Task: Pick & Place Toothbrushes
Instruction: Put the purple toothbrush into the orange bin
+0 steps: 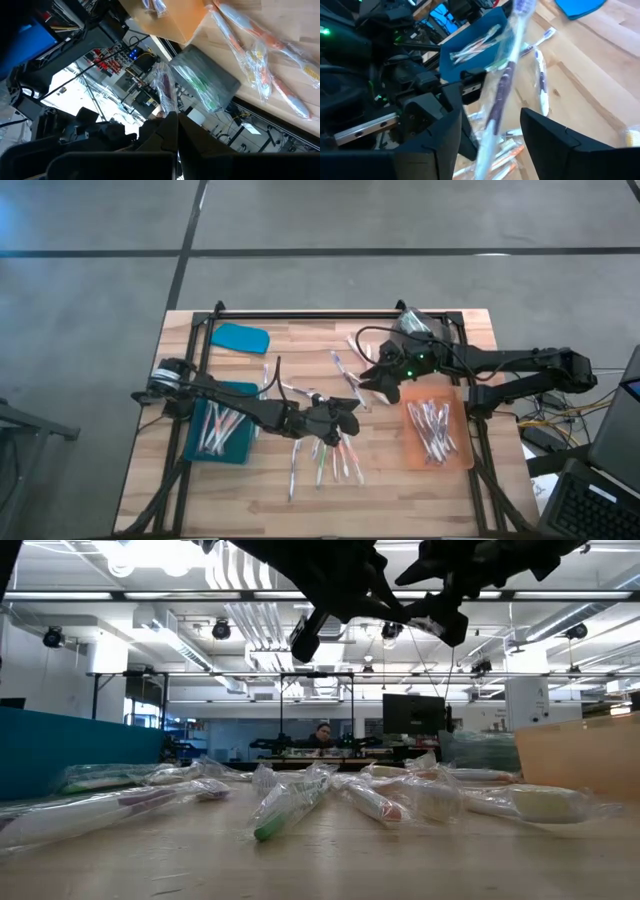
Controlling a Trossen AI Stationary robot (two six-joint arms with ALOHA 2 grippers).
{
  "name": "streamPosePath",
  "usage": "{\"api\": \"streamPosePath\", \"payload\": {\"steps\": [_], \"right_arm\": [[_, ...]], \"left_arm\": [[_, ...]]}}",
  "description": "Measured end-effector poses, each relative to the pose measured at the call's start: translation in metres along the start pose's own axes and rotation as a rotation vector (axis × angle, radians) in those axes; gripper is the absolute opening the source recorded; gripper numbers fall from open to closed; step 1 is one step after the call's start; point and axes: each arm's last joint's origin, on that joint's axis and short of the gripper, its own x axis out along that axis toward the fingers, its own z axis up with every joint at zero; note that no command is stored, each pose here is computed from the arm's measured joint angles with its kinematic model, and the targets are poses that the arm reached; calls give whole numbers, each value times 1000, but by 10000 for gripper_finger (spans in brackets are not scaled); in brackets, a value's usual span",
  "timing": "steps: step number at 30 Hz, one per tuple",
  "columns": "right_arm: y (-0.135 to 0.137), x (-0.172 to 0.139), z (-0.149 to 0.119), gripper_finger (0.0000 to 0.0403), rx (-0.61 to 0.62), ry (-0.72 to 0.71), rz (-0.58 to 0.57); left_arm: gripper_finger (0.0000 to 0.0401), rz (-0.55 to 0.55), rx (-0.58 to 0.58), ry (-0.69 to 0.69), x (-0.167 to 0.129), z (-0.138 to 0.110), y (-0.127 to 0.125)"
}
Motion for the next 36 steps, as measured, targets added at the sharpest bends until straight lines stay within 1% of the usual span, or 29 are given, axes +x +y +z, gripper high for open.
{"api": "streamPosePath", "payload": {"steps": [8,12,17,21,23,26,29,32,36], "right_arm": [[2,8,-8,187,-14,-57,19],[-6,24,-15,195,5,-14,-11],[-10,43,-12,207,5,10,-22],[-10,49,-10,209,-18,21,-17],[-9,47,-9,202,-26,14,-13],[-7,43,-7,181,-31,1,-5],[-5,41,-6,150,-35,-8,1],[-7,41,-8,108,-38,13,-12],[-7,41,-8,41,-65,25,-15]], "left_arm": [[2,1,-3,2,-1,-1,1],[1,1,-4,5,-1,-1,1],[2,-3,-3,7,-1,-1,0],[2,-7,-2,13,-1,-1,0],[3,-7,-3,16,-1,-2,0],[3,-9,-3,20,-1,-2,0],[2,-9,-4,20,-1,-2,0],[3,-9,-3,21,-1,-2,0],[2,-12,-1,19,-1,-2,0]]}}
